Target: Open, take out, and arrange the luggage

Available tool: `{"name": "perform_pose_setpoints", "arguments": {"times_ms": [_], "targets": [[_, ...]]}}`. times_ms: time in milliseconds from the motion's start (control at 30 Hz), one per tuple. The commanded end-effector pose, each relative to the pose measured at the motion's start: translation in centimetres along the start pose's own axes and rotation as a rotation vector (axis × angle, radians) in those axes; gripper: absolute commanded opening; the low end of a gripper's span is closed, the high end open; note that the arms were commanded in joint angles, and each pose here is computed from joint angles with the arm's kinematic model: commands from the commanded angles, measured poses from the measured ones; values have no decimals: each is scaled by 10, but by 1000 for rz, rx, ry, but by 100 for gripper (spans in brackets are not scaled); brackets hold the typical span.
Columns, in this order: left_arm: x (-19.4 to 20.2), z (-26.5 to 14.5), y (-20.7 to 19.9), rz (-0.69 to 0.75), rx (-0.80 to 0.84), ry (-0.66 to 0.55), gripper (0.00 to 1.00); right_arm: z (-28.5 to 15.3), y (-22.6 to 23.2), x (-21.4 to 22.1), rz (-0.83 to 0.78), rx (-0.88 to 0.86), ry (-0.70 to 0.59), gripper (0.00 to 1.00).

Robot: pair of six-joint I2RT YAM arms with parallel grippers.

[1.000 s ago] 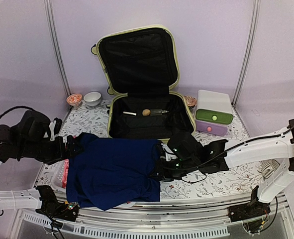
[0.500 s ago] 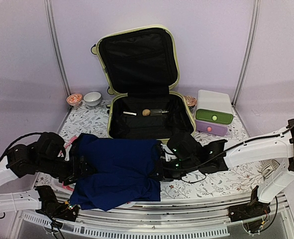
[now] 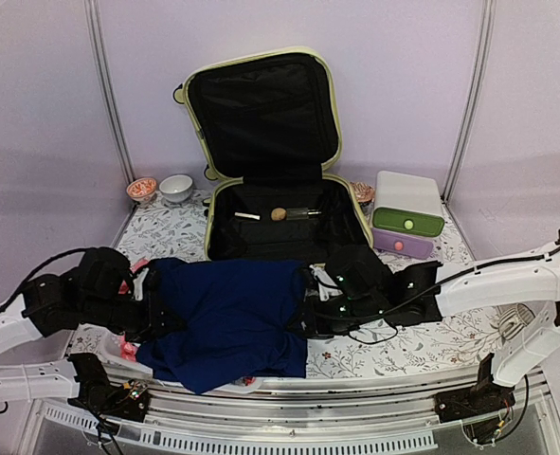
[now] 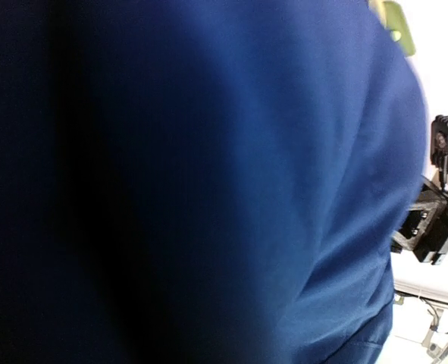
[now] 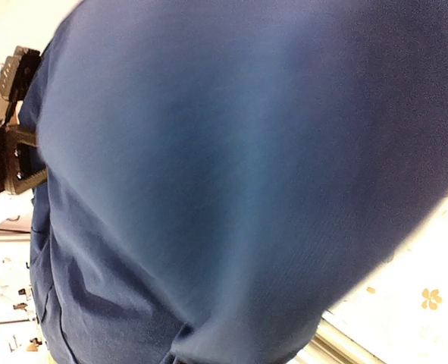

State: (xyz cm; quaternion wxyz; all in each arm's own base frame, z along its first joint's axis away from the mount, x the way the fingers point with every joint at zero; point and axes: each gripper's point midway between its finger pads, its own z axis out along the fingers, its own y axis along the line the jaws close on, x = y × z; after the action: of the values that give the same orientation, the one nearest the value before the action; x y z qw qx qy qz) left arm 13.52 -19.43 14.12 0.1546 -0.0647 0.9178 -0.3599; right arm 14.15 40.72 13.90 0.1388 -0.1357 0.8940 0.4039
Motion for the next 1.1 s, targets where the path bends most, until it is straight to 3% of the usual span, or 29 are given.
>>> {"name": "perform_pose_setpoints", "arguments": {"times_ms": [0, 167, 400, 533, 867, 1000, 1067], "targets": [[-43, -55, -47, 82, 39, -181, 0, -30, 45, -27, -95, -128, -96, 4], [-61, -88, -72, 139, 17, -237, 0, -50, 103, -43, -217, -277, -148, 4], [-99, -141, -65, 207, -192, -366, 0, -34, 169, -60, -323, -389, -157, 3], [-98, -150, -52, 217, -267, -332, 0, -16, 189, -48, -353, -406, -120, 3], [-71, -81, 1, 201, -324, -152, 0, 42, 118, 0, -314, -172, 11, 3], [-56, -41, 22, 161, -266, -103, 0, 64, 71, 15, -256, -27, 76, 4], [-55, -33, 41, 136, -319, -102, 0, 75, 46, 23, -226, 49, 130, 4]]}}
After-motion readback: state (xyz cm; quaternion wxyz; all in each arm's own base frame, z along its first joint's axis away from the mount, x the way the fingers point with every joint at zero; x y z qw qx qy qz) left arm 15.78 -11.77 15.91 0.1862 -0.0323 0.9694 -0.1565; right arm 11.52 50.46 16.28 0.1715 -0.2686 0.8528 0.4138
